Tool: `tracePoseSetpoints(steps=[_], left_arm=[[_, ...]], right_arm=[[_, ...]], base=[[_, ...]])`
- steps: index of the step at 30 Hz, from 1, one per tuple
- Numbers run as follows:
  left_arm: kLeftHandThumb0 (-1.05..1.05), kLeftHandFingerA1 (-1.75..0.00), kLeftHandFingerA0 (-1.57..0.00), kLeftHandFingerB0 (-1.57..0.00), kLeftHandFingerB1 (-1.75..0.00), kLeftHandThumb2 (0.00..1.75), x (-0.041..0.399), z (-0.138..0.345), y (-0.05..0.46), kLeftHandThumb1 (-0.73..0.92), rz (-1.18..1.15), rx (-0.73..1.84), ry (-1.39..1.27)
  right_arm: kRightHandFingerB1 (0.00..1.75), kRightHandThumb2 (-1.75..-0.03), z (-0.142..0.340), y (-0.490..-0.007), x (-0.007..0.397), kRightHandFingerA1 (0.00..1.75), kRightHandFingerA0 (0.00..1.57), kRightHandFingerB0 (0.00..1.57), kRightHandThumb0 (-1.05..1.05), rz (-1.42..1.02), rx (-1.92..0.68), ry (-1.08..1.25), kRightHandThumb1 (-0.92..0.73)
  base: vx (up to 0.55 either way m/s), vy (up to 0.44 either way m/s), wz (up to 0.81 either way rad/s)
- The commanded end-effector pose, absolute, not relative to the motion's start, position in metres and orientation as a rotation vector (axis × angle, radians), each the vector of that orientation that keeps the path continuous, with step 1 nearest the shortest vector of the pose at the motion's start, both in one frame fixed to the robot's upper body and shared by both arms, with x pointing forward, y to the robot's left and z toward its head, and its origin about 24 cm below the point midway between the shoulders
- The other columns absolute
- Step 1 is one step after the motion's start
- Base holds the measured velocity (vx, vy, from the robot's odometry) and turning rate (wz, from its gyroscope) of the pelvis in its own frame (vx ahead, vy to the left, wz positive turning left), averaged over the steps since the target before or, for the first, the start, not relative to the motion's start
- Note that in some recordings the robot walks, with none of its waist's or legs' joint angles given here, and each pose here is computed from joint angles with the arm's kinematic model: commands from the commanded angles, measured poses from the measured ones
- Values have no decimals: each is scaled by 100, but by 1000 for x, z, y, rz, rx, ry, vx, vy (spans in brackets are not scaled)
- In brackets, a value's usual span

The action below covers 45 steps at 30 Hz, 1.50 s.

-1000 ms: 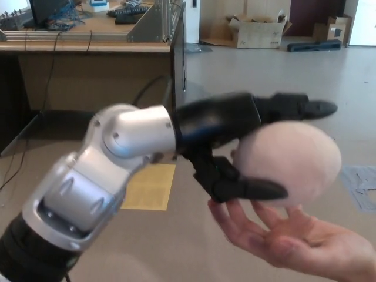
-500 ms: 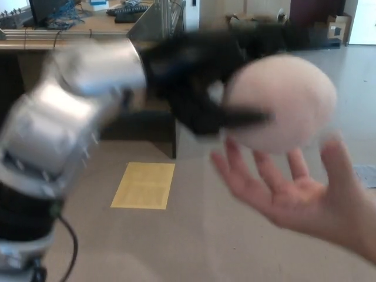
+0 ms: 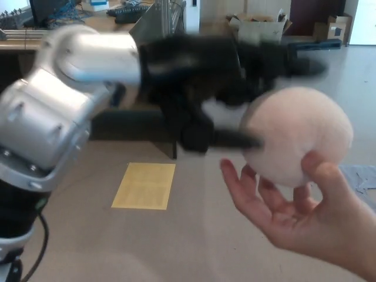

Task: The robot extends its left hand to pick up an emotional support dumpling from the palm of a person and brings its hand down by its side. Then it extends its arm again to hand the dumpling back to the person.

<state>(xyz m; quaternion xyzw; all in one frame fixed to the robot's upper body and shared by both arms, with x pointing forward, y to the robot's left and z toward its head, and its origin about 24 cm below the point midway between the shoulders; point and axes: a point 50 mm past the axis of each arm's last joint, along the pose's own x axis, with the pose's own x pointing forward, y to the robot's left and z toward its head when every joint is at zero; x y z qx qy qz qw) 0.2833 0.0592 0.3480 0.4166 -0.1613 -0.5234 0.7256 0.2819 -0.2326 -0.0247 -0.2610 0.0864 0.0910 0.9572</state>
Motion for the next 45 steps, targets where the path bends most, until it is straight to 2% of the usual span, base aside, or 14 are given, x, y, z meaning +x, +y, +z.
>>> tracePoseSetpoints(steps=[1,13,14,15,16,21,22,23,24,27,30,36,37,45], left_arm=[[-86,0,0,0,0,58,283,344,59,48,-1181,1040,-331],[-90,0,0,0,0,58,281,359,68,47,-1088,1036,-427],[-96,0,0,0,0,62,281,369,76,50,-1045,1009,-448],[-96,0,0,0,0,62,281,383,86,50,-994,973,-475],[-95,0,0,0,0,62,281,396,98,48,-967,910,-505],[-93,0,0,0,0,57,278,420,129,47,-899,807,-514],[-96,0,0,0,0,63,277,424,134,48,-874,813,-534],[-96,0,0,0,0,63,277,425,136,48,-867,815,-540],[-96,0,0,0,0,62,275,430,149,50,-824,796,-561],[-90,0,0,0,0,59,268,437,201,46,-701,655,-572],[-93,0,0,0,0,63,266,433,224,45,-663,589,-571],[-93,0,0,0,0,59,258,407,260,49,-563,542,-547],[-93,-4,0,0,-7,100,262,353,279,60,-551,476,-493],[-96,-7,0,0,-1,110,249,174,308,80,-393,253,-155]], right_arm=[[40,-65,-23,-237,284,59,39,33,-80,182,-524,197,-85],[39,-65,-19,-235,289,58,43,35,-80,189,-539,180,-85],[53,-104,-18,-235,290,64,42,31,-79,188,-543,176,-66],[53,-104,-18,-235,290,64,42,31,-79,186,-548,172,-66],[40,-65,-18,-235,290,60,46,36,-79,185,-548,170,-84],[40,-66,-20,-235,289,58,47,36,-81,181,-543,177,-84],[52,-105,-20,-234,289,65,43,29,-78,181,-544,177,-65],[52,-105,-20,-234,288,65,43,29,-78,181,-544,177,-65],[40,-65,-21,-234,288,59,46,37,-81,181,-541,178,-84],[52,-105,-23,-235,285,65,43,29,-77,181,-540,186,-65],[40,-65,-23,-237,285,59,46,36,-79,183,-542,192,-84],[39,-65,-24,-238,284,59,47,35,-80,188,-554,195,-84],[41,-65,-27,-240,279,60,47,36,-80,180,-539,202,-83],[41,-65,-40,-250,257,60,46,36,-79,168,-536,239,-84]], base=[[0,0,0],[0,0,0],[0,0,0],[0,0,0],[0,0,0],[0,0,0],[0,0,0],[0,0,0],[0,0,0],[0,0,0],[0,0,0],[0,0,0],[0,0,0],[0,0,0]])
